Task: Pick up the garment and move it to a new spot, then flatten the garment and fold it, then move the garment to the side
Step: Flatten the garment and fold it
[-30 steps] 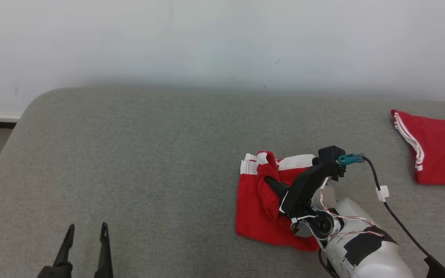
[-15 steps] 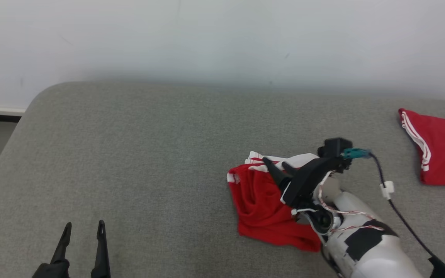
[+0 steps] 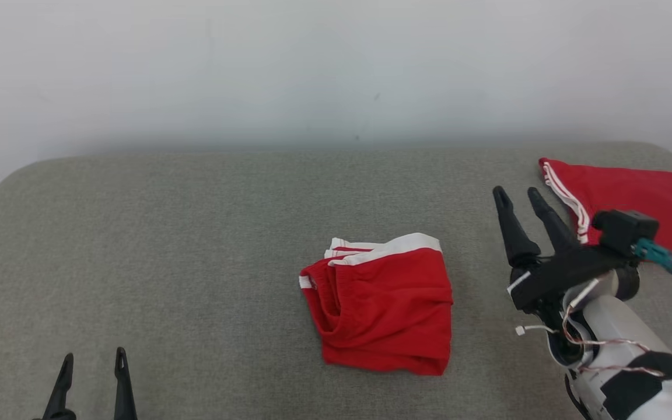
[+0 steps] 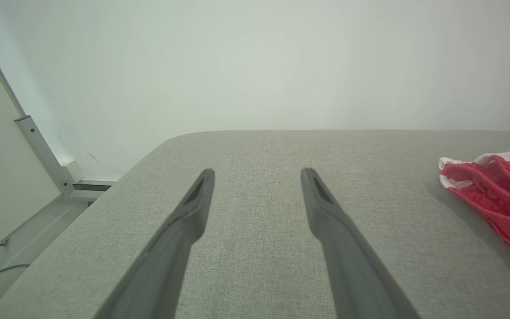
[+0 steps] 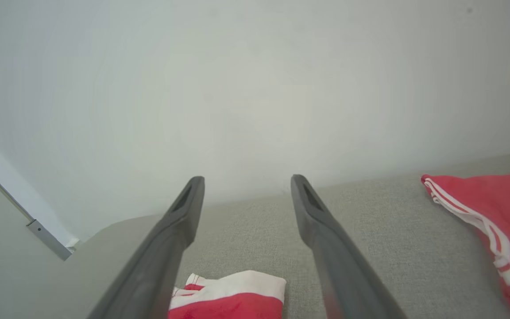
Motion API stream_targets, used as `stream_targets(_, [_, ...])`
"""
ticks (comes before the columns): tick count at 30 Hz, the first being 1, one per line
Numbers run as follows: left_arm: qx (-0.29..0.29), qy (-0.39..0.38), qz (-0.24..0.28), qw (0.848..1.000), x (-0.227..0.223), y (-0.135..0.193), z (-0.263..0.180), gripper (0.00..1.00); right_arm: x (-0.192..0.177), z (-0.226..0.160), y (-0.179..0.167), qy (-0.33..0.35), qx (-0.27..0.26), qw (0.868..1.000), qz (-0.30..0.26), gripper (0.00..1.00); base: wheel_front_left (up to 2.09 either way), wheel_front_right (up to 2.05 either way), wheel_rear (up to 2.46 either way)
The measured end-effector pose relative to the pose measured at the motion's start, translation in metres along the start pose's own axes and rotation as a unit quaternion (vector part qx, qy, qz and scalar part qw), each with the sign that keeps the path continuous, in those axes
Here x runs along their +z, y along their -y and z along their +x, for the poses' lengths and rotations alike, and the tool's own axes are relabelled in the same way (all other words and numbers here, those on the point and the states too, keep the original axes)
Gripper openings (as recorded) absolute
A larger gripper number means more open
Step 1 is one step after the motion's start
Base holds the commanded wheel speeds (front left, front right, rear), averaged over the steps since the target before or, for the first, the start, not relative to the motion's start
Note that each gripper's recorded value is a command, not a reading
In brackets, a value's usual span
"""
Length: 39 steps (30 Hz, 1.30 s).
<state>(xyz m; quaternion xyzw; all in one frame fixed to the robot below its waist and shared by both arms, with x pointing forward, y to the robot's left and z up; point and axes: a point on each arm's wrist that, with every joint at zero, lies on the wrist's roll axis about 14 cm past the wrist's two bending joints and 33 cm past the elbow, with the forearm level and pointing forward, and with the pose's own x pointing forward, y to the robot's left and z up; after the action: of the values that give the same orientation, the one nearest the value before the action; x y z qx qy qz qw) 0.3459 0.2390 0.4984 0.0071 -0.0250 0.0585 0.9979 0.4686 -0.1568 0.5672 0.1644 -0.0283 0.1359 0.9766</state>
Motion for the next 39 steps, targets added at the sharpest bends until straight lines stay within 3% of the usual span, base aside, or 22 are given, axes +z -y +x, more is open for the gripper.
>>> stream_targets(12, [-0.019, 0.006, 0.012, 1.0, 0.003, 0.011, 0.008, 1.0, 0.022, -0.063, 0.024, 0.078, -0.043, 0.992, -0.087, 1.0, 0.0, 0.0, 0.0])
stream_targets(25, [-0.02, 0.015, 0.015, 1.0, 0.009, 0.011, 0.005, 1.0, -0.017, -0.116, 0.02, 0.053, -0.089, 0.99, -0.097, 1.0, 0.0, 0.0, 0.0])
stream_targets(39, [-0.033, 0.014, 0.017, 0.999, 0.009, 0.014, -0.002, 1.0, -0.038, -0.129, 0.009, 0.024, -0.084, 0.988, -0.125, 1.0, 0.0, 0.0, 0.0])
